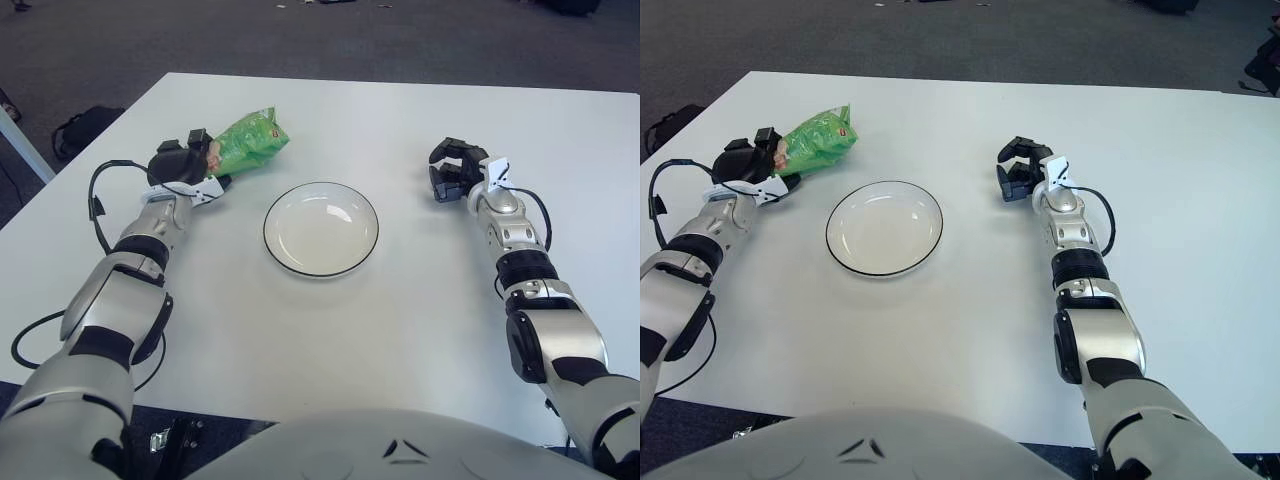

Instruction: Put the snack into the plate.

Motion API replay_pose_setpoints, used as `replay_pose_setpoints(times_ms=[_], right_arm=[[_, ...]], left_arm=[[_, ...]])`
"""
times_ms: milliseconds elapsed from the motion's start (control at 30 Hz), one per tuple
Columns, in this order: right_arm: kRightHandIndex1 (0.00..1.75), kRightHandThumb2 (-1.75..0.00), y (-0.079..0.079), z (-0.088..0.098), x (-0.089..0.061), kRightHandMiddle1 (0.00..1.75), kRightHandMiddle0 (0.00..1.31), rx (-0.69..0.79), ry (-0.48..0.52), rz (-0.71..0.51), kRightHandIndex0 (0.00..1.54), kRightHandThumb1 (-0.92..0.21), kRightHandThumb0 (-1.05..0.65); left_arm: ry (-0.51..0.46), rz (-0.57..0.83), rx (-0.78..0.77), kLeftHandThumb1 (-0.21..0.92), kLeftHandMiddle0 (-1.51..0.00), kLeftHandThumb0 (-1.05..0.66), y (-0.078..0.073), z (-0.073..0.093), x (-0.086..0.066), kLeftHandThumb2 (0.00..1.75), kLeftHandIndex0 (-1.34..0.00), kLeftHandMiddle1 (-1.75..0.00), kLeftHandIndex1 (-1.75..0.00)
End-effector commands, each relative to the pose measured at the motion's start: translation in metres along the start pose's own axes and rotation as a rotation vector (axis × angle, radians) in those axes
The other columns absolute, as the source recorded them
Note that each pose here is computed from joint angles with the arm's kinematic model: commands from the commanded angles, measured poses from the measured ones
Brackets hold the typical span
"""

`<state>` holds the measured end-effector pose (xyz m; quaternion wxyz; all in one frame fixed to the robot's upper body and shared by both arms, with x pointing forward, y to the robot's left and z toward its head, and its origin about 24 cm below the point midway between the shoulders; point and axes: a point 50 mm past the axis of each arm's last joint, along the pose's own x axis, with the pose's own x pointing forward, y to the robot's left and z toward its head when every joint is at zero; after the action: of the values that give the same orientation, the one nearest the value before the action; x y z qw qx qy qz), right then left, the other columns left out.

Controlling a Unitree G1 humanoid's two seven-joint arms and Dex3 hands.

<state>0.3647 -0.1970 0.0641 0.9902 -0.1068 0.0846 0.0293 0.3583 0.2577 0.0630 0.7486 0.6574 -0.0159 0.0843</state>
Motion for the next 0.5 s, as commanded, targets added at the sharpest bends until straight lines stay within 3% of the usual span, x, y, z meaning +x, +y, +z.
replay_pose_setpoints(times_ms=[0,467], right_arm=[[1.75,-1.58,0.0066,-0.0532,-0.0154,1.55,0.72,-0.001,0.222,0.032,0.81,-0.03,-0.01],[1.75,-1.52,0.0053,-0.0526,-0.0159,1.54,0.67,0.033,0.205,-0.025,0.77,-0.09,-0.01]], left_arm=[[0.016,-0.116,0.042,0.08,-0.88,0.0,-0.0278,-0.0038,-0.0185,1.49,-0.6,-1.45,-1.75],[-0.064,-0.081,0.076,0.1,-0.81,0.0,-0.0246,0.0016,-0.0172,1.54,-0.55,-1.64,-1.75]])
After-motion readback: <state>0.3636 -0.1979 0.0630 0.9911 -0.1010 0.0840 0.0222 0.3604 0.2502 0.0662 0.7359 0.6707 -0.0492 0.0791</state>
